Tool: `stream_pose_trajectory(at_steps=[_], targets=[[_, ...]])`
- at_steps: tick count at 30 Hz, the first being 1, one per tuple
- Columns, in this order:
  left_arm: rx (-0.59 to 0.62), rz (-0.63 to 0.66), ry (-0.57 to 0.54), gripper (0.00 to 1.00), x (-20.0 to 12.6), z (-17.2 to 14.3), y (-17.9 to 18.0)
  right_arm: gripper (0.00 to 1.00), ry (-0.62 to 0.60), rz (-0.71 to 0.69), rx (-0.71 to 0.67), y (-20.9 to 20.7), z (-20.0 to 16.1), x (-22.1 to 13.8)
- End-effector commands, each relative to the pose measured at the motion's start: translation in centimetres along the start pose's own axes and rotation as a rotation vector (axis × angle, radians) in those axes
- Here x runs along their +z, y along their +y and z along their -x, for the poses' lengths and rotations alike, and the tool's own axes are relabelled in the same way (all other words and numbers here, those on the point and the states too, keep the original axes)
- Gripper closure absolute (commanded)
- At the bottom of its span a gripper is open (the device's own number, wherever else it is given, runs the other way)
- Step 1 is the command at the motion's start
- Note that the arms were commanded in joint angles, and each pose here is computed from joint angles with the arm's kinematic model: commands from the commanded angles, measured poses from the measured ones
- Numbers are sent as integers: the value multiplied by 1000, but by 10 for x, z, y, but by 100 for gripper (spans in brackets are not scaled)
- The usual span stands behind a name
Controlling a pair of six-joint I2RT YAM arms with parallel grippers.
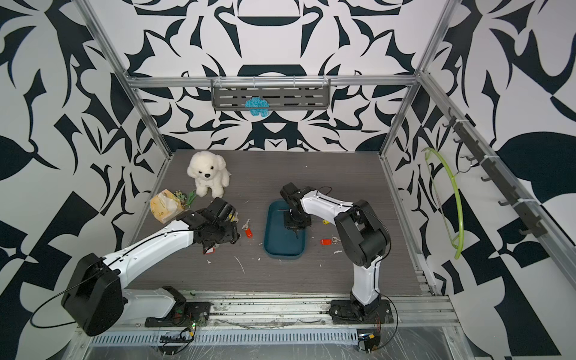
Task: Take the keys out of the storage box
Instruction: Pick up the key from the storage box, then place the key at the center of the board.
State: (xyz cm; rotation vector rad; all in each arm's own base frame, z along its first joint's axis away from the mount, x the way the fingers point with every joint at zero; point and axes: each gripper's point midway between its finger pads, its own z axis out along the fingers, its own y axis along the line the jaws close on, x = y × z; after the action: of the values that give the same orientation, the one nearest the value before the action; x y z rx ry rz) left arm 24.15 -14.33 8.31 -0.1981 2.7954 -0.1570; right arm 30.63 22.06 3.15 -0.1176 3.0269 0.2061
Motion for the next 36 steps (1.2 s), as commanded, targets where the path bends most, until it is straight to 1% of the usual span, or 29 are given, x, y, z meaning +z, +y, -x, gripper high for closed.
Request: stream_pose_trajectory(at_steps=[1, 3, 8, 14, 21, 24, 29, 32, 36], targets=[[11, -3, 8, 19, -3, 2, -2, 94, -22, -7, 3, 3, 8, -9], [10, -2, 10, 19, -2, 2, -2, 100, -23, -6, 3, 2, 7, -11], [12, -3, 20, 19, 0, 0, -2, 100, -53, 3, 7, 3, 9, -24], [14, -8, 19, 19, -1, 0, -3, 100, -104, 21, 12, 5, 13, -49], [12, -18, 30, 19, 0, -2, -5, 100, -220, 56, 43, 0, 25, -98], [5, -22, 33, 19, 0, -3, -5, 100, -282, 59, 72, -14, 32, -125], [4, -26, 25, 19, -1, -3, -5, 100, -366, 40, 172, -63, 41, -162], [5, -28, 17, 19, -2, -2, -4, 100, -380, 12, 243, -98, 38, -170], [5, -23, 20, 19, 1, -4, -3, 100, -359, -20, 308, -129, 24, -163]])
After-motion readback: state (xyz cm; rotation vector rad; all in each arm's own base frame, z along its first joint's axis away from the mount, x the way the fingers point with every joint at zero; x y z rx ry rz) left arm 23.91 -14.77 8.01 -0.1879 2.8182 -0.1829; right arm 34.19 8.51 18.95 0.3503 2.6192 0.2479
